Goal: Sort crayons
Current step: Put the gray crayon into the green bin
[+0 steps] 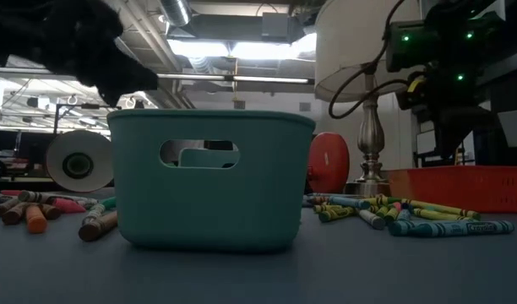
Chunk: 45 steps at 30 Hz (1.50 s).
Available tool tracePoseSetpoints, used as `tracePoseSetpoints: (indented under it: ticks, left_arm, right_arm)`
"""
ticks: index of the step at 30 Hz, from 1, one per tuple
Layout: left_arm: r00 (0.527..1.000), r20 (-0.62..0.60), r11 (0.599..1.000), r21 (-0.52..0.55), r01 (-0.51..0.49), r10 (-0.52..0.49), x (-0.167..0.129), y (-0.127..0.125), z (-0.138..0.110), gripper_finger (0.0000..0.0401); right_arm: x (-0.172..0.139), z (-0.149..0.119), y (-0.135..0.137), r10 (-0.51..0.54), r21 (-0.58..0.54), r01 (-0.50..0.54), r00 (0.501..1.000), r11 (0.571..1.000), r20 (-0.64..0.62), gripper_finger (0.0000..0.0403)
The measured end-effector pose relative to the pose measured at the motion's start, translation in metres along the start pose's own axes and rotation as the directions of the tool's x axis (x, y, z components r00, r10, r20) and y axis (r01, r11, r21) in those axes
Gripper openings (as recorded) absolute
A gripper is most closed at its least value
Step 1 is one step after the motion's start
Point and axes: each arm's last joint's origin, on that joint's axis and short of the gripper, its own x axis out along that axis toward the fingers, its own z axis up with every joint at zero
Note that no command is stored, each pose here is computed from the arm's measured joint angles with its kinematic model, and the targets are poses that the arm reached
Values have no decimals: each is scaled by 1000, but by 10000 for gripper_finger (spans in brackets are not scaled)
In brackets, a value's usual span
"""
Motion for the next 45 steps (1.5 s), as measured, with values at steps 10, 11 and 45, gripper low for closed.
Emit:
tracePoseSetpoints:
  ticks: [10,11,45]
  left_arm:
    - [921,-390,987,-137,-81,22,32,-38,23,80]
    - [908,-418,983,-153,-102,29,35,-41,22,80]
    - [686,-703,867,-208,-454,191,88,-57,-53,80]
  right_arm:
    - [0,0,0,12,5,-12,1000,1000,1,117]
    - [0,1,1,18,7,-18,1000,1000,4,117]
    - [0,3,2,63,15,-64,998,998,27,117]
